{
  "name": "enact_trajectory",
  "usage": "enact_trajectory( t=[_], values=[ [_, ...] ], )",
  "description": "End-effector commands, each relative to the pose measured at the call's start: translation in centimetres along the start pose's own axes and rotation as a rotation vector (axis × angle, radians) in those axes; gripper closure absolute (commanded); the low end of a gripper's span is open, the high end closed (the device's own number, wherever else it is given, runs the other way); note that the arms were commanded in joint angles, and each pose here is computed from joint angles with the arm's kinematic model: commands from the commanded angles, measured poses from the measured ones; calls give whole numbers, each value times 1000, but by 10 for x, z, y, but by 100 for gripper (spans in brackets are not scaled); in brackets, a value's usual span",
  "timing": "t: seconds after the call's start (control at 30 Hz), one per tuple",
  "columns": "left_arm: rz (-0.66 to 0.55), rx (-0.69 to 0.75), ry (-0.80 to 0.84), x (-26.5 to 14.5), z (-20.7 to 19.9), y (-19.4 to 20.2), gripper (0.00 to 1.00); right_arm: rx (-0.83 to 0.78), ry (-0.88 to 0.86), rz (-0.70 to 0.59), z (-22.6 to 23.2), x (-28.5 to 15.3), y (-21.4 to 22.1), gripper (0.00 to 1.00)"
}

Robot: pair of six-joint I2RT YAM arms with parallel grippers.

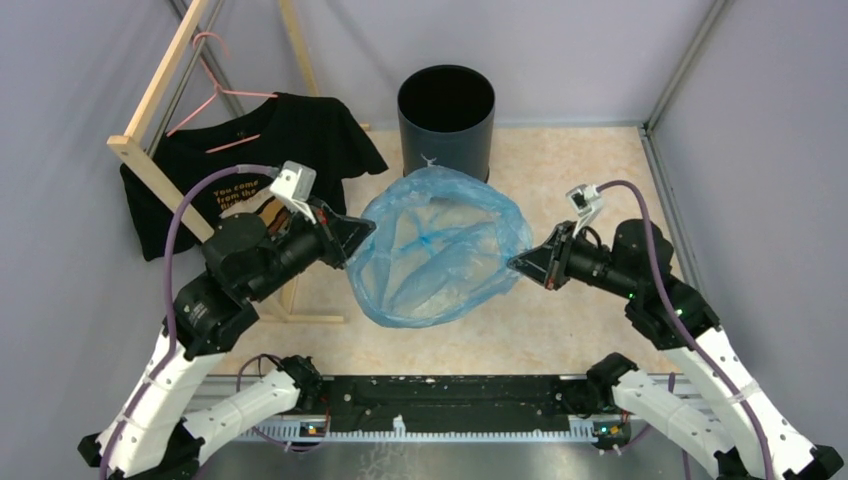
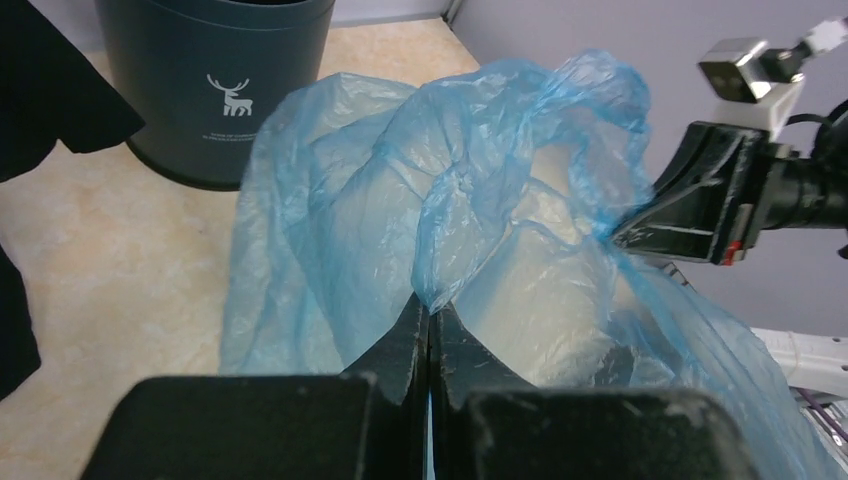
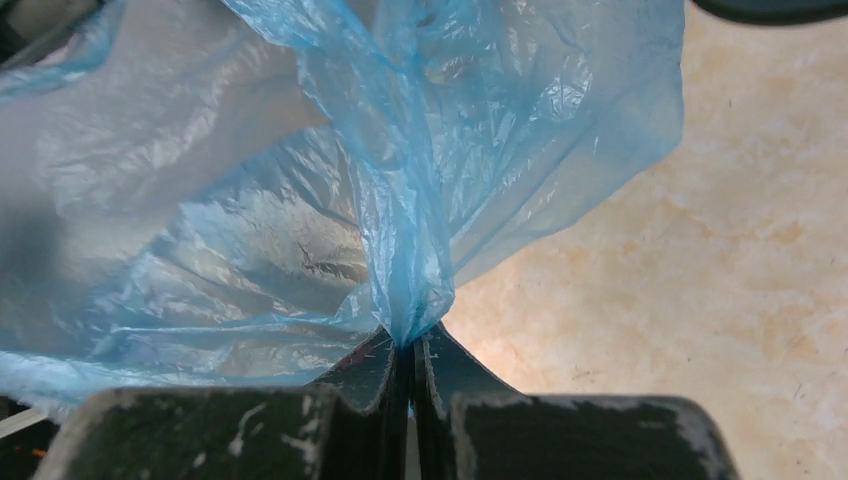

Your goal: Put the trash bags into the trash bin

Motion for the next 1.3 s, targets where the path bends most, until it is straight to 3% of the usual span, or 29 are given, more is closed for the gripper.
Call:
enact_trajectory(
  t=[0.0,0.17,0.47,0.63,0.8,1.0,1.03,1.27],
  values=[
    [-27,-18,87,3,-11,-11,100,30,-47,9,-3,2,9,100],
    [-1,-85,314,23,-37,-20,100,112,-245,52,10,17,14,100],
    [-69,-86,473,56,-58,-56,100,31,-236,-2,34,16,-15,100],
    [-56,-148,487,88,-67,-45,100,50,-299,-22,38,18,-15,100],
    [-39,-170,506,109,-83,-30,100,124,-485,-61,54,10,-14,100],
    [5,-187,535,125,-105,-13,100,179,-435,-106,45,8,-10,92],
    [13,-186,534,127,-108,-11,100,180,-447,-106,46,6,-9,90],
    [43,-184,520,139,-123,-4,100,184,-443,-147,43,-6,-4,50]
  ],
)
Point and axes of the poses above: each gripper's point midway between its finger pads, its own x axis out along the fingers, its own z axis along the line the jaws close on, y = z × x, the point moved 7 cm from there along -x, back along the fingers, and after that the axes turned 15 degrees about x, right-handed, at the moved point
